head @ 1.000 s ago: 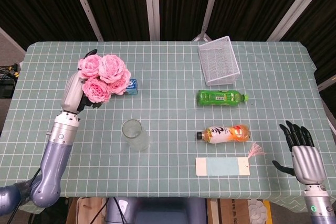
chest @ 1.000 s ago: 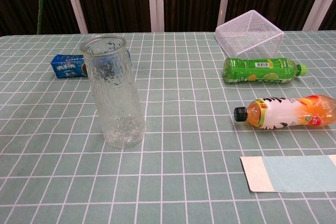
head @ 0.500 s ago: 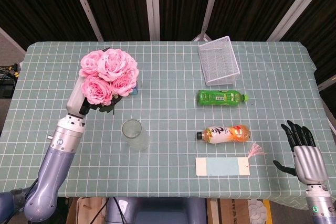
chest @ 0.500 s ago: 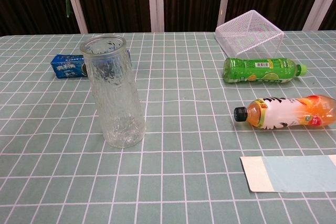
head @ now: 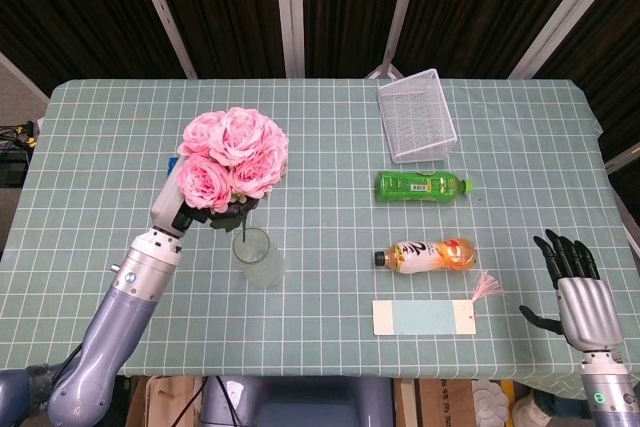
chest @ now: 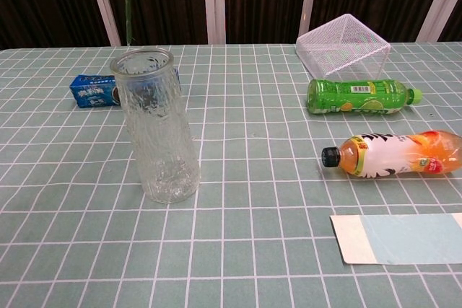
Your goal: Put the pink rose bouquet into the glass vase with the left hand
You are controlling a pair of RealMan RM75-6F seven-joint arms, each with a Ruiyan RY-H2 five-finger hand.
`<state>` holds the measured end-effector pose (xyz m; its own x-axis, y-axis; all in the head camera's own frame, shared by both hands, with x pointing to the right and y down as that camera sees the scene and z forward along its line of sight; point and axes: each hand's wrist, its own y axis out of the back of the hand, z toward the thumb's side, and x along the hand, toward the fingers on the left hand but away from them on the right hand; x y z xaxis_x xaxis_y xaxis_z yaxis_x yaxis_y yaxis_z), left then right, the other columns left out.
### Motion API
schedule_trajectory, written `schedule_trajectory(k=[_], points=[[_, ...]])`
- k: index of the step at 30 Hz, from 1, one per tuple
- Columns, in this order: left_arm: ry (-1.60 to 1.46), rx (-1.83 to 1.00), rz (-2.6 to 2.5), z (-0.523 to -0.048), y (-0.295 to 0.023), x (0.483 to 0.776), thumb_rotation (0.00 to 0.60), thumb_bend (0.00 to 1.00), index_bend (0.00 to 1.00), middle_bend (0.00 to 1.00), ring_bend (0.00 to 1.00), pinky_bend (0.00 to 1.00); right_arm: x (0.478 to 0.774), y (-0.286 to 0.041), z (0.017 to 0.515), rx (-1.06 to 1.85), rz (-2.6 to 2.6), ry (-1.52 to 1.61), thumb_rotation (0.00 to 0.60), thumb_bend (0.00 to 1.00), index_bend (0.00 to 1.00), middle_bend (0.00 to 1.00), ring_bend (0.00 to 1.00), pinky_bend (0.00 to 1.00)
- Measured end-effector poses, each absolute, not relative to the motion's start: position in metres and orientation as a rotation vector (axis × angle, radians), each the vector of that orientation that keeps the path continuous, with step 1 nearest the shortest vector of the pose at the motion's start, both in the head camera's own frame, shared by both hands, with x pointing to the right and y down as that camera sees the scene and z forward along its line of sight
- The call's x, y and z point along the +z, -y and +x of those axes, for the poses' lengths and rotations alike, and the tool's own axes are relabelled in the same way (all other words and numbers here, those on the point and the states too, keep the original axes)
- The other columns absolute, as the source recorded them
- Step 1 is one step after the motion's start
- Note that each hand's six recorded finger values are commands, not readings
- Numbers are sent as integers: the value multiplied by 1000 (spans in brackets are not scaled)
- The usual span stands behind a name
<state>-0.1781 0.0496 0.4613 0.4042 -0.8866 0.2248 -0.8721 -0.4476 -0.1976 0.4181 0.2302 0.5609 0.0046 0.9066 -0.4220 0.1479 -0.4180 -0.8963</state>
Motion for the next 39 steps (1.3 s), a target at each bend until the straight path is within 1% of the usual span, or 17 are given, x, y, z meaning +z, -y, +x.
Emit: schedule_trajectory(k=[3, 12, 18, 25, 28, 36, 39], points=[[-1600, -450, -2605, -174, -54, 464, 600, 479, 382, 462, 40, 0, 561, -230, 419, 1476, -1626, 1105, 600, 154, 101, 36, 0, 0], [-1536, -470, -2608, -167, -65, 489, 600, 478, 386, 464, 40, 0, 558, -229, 422, 1472, -1622, 1121, 600, 155, 100, 36, 0, 0], [-1490, -471, -2610, -166, -75, 512, 600, 479, 390, 464, 40, 0, 558, -229, 422, 1473, -1621, 1119, 600, 155, 100, 36, 0, 0], [-1432, -485, -2652, -167, -92, 547, 600, 479, 390, 463, 40, 0, 559, -229, 421, 1474, -1621, 1115, 600, 155, 101, 36, 0, 0], [-1415, -498, -2661, -169, -97, 556, 600, 479, 390, 463, 40, 0, 560, -230, 420, 1472, -1626, 1107, 600, 155, 100, 36, 0, 0], [-1383, -515, -2677, -181, -106, 570, 600, 479, 388, 451, 34, 0, 560, -230, 419, 1472, -1623, 1110, 600, 154, 101, 36, 0, 0], [-1386, -529, -2681, -186, -107, 575, 600, 456, 371, 417, 19, 0, 560, -230, 419, 1475, -1620, 1113, 600, 155, 101, 36, 0, 0]])
